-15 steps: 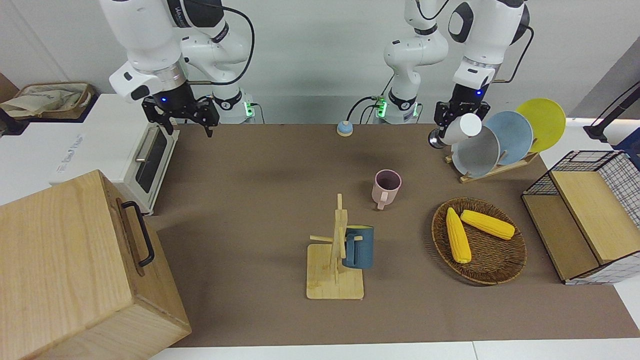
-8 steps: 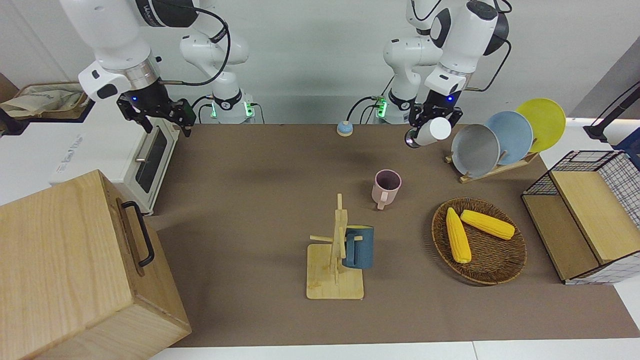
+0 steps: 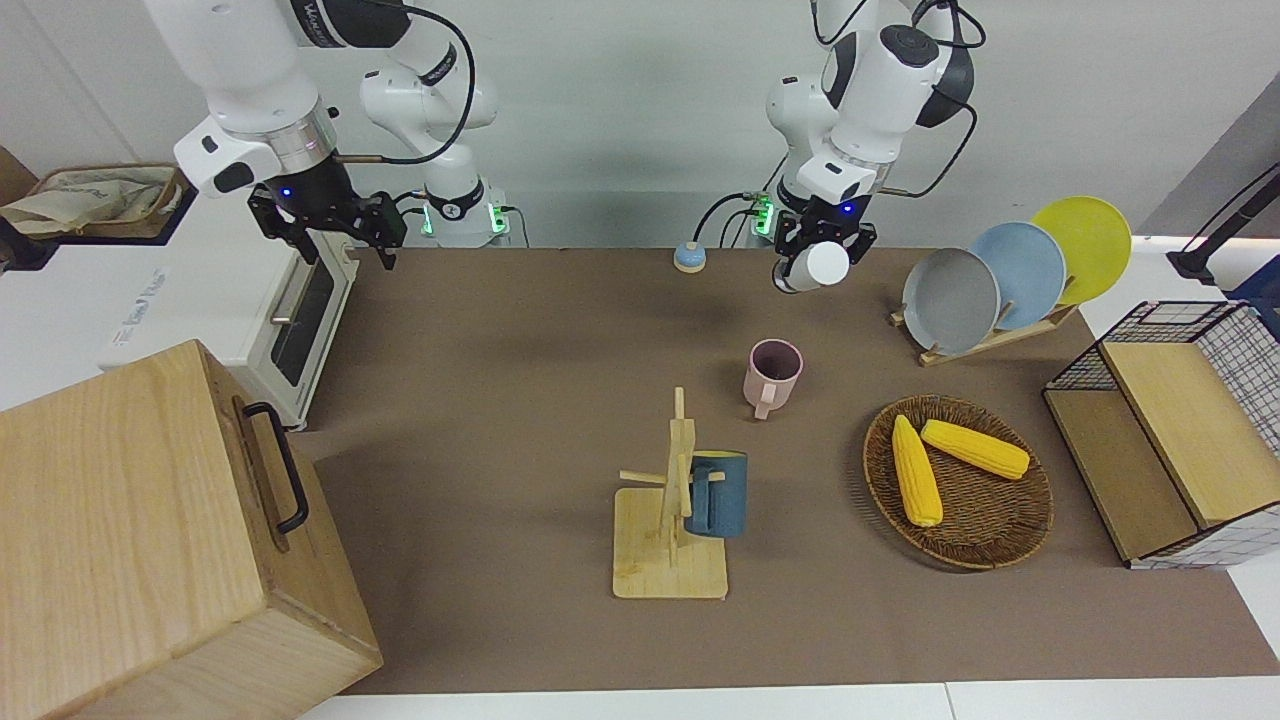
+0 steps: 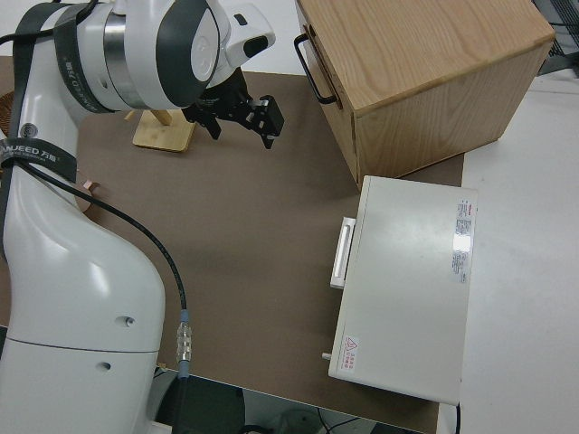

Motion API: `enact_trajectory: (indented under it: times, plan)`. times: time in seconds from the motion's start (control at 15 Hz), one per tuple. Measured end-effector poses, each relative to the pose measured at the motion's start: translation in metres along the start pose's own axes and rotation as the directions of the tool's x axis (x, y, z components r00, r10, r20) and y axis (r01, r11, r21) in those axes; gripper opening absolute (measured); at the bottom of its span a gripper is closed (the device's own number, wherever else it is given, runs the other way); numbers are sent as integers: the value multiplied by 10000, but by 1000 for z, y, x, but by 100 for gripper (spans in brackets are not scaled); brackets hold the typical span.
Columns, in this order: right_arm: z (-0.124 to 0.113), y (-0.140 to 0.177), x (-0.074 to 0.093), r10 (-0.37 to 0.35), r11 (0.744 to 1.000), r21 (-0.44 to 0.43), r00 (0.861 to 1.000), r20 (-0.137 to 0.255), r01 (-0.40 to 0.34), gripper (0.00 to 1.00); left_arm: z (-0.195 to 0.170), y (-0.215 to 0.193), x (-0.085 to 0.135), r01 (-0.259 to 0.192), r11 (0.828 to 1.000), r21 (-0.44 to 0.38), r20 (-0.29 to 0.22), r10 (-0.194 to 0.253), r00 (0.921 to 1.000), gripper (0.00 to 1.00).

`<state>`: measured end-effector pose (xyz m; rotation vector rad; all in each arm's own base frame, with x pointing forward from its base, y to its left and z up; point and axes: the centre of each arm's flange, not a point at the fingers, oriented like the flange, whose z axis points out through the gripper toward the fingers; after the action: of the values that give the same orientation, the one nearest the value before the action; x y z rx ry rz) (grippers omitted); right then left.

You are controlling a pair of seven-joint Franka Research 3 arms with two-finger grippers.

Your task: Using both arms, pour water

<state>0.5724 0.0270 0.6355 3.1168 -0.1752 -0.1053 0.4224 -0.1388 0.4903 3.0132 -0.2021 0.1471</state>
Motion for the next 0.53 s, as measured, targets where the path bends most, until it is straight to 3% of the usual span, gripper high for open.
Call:
enact_trajectory:
  times: [0.53]
  plan:
    - [0, 0, 0, 5, 10000, 0, 10000, 0, -5, 100, 50, 1, 15, -13, 9999, -131, 693, 22, 9976, 63]
